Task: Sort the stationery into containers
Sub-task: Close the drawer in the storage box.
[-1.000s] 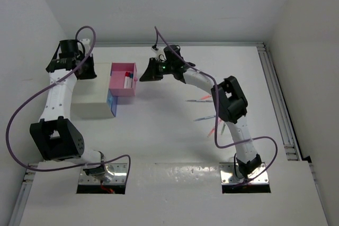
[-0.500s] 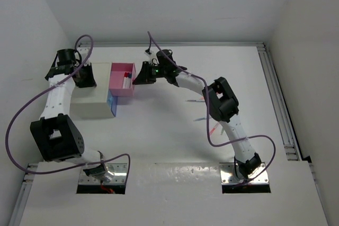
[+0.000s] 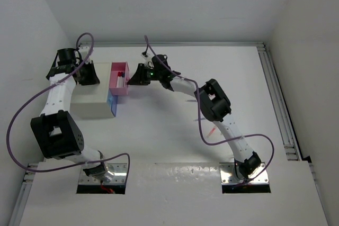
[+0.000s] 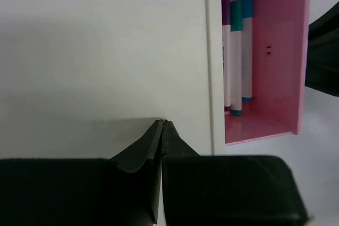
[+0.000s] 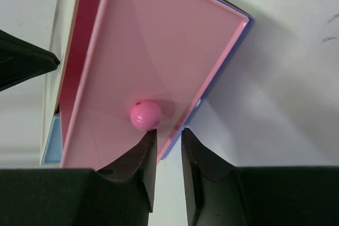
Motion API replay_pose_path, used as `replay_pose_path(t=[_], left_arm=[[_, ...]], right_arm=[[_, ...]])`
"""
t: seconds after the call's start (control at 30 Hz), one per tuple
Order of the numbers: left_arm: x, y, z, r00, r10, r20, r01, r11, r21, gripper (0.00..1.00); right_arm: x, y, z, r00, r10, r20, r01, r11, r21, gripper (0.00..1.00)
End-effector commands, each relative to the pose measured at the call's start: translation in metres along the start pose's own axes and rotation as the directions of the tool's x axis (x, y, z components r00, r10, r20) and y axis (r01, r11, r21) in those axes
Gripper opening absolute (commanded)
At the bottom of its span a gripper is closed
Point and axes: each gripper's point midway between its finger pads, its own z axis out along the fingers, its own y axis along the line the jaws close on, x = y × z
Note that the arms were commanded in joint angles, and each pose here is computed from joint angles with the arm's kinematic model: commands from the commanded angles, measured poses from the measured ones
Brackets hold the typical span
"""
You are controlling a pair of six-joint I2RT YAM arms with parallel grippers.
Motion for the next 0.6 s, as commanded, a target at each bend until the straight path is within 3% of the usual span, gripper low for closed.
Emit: replay_pose_path(t=[0.0,0.57], left_arm=[[0.021,0.003,0.011,0.997,-0.022,-0.073,0.022,1.0,0.011,0.1],[0.038,0.004,0.024,0.993,-0.031,-0.113,0.035,0.999,0.026,0.09]], right_arm=[[-0.022,0.044,0.016,0.992,-0.064,0.106,0.075,0.991,-0.106,0.25],[-0.016,0.062,0.06,0.973,-0.049,0.225,0.081,0.988,-0.135,0.29]])
